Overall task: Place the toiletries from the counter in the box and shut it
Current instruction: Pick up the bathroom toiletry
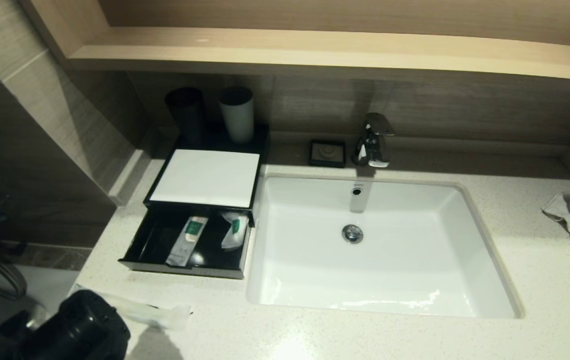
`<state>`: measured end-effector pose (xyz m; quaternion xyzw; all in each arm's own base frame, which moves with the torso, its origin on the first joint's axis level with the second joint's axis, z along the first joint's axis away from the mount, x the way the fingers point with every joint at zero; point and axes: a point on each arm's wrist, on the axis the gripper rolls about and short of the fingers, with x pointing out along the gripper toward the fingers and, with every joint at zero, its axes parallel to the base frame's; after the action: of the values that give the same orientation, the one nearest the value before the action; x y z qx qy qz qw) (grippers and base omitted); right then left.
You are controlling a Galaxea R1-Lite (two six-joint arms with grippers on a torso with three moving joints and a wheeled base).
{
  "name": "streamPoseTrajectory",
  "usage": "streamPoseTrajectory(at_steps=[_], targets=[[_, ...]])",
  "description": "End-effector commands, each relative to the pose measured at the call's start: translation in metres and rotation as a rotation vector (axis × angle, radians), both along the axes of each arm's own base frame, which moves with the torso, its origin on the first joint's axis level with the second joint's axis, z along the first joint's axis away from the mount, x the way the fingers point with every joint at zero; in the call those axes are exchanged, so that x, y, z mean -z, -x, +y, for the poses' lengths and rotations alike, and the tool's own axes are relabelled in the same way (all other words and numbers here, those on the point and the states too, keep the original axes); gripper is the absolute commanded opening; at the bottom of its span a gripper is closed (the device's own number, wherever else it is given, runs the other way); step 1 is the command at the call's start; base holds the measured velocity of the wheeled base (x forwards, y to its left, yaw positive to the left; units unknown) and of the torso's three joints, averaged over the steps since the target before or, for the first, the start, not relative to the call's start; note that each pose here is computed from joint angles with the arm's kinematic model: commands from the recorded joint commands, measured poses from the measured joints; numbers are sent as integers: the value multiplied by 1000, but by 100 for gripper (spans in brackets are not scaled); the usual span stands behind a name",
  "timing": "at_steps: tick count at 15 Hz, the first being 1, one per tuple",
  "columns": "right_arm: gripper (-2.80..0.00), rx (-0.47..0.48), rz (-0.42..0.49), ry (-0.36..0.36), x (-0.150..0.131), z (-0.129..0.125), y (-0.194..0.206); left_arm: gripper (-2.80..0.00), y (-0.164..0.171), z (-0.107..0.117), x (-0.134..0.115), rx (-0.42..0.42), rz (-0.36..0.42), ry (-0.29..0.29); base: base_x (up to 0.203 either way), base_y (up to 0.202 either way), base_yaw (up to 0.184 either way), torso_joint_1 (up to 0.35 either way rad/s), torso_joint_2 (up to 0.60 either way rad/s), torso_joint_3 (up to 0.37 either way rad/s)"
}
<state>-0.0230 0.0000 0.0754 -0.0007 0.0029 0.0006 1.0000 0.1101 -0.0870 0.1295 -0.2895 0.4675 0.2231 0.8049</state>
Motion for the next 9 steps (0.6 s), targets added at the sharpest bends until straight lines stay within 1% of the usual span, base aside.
streamPoseTrajectory(at_steps=[1,4,6,7,9], targets=[[-280,1,0,0,0,0,0,-280,-1,-5,2,6,10,-11,0,0,0,0,0,0],[-280,0,0,0,0,0,0,-280,-3,-8,6,3,-11,-19,0,0,0,0,0,0],[-280,0,0,0,0,0,0,-280,-6,-10,12,-5,-32,-42,0,0,0,0,0,0],[-280,0,0,0,0,0,0,-280,-7,-11,13,-10,-50,-45,0,0,0,0,0,0],[-280,0,0,0,0,0,0,-280,-8,-11,14,-11,-62,-45,0,0,0,0,0,0]])
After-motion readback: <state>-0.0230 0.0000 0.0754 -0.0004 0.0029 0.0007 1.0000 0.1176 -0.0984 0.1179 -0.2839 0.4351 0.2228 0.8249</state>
